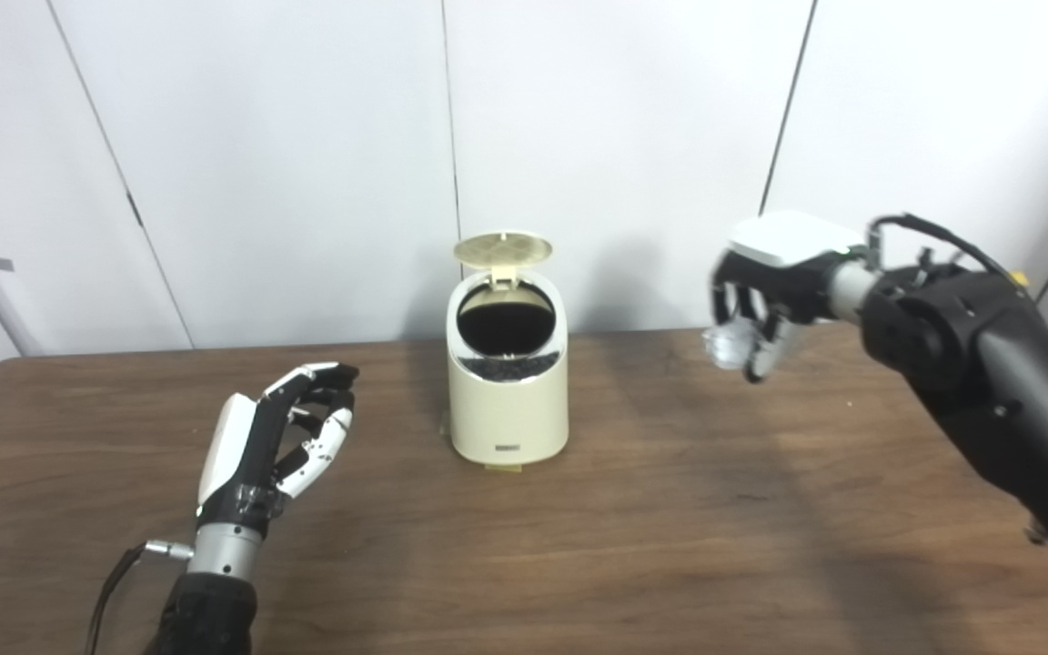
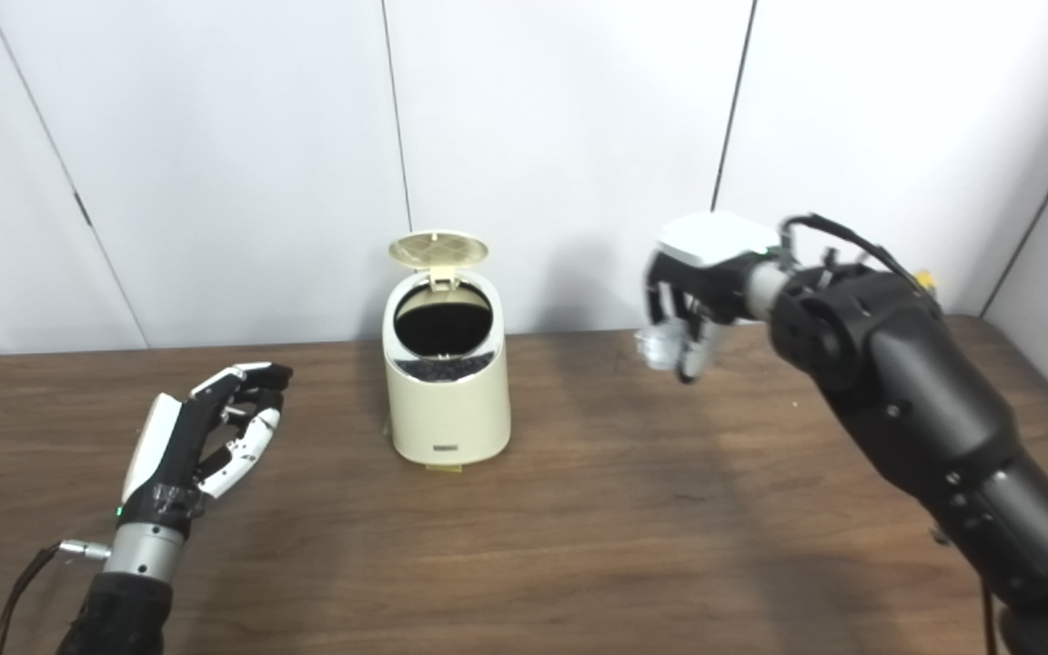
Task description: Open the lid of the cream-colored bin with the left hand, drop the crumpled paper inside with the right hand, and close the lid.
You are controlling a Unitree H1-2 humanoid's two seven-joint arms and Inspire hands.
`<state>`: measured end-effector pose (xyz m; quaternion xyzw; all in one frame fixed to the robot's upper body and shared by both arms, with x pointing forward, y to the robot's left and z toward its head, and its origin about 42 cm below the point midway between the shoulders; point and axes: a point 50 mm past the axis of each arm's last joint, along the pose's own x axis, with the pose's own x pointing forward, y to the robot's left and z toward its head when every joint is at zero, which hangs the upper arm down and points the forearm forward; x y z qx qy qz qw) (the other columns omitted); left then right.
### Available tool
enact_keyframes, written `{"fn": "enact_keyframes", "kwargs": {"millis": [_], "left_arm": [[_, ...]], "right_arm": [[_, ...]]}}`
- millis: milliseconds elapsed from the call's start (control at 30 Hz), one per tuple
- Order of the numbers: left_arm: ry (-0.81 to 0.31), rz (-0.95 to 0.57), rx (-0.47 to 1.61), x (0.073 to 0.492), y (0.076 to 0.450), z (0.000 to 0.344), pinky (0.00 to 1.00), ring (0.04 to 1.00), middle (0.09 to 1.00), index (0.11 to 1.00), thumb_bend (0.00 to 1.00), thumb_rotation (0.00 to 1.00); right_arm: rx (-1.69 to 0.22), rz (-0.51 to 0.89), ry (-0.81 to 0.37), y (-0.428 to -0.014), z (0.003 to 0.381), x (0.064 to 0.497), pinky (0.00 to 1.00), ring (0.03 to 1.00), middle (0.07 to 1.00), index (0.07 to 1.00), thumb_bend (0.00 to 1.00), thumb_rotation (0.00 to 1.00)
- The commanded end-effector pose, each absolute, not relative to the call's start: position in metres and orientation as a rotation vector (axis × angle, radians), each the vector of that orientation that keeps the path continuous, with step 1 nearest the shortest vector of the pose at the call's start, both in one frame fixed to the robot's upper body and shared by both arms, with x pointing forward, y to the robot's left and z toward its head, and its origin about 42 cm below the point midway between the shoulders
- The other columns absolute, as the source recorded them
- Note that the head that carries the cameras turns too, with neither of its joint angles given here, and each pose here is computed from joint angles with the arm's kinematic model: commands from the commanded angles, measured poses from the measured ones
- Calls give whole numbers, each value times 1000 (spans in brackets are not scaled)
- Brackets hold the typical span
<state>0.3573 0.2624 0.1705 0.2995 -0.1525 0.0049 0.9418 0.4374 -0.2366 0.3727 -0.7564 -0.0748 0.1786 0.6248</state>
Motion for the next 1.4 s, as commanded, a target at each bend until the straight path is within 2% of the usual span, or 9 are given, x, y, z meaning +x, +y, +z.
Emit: {"fn": "enact_keyframes", "kwargs": {"millis": [0, 167, 500, 633, 733, 833, 933, 967, 1367], "left_arm": [[-413, 28, 612, 368, 258, 193, 552, 693, 723, 749, 260, 595], [-417, 9, 610, 367, 254, 191, 541, 686, 725, 744, 254, 472], [-398, -8, 608, 366, 252, 186, 633, 749, 772, 770, 263, 555], [-399, -11, 607, 366, 251, 186, 639, 753, 774, 773, 257, 562], [-393, -9, 608, 366, 250, 186, 646, 760, 778, 773, 257, 559], [-391, -11, 607, 365, 249, 186, 642, 759, 781, 775, 261, 566], [-393, -15, 606, 365, 248, 186, 628, 748, 777, 777, 259, 566], [-392, -14, 607, 364, 248, 187, 633, 751, 778, 777, 259, 578], [-396, -23, 594, 364, 247, 187, 635, 756, 779, 776, 262, 578]], "right_arm": [[-1767, 339, -307, -223, 414, 432, 407, 396, 436, 484, 532, 0], [-1659, 337, -379, -197, 425, 420, 160, 246, 393, 486, 525, 0], [-1703, 406, -451, -149, 434, 418, 254, 319, 422, 481, 530, 0], [-1692, 398, -487, -138, 432, 417, 462, 400, 481, 475, 530, 0], [-1674, 378, -483, -128, 426, 419, 246, 278, 455, 483, 529, 0], [-1665, 377, -504, -119, 419, 424, 156, 218, 462, 485, 528, 0], [-1657, 376, -520, -111, 414, 428, 277, 290, 408, 497, 524, 0], [-1654, 365, -519, -108, 411, 430, 335, 358, 452, 485, 527, 0], [-1613, 373, -567, -92, 395, 450, 240, 363, 472, 508, 518, 0]]}}
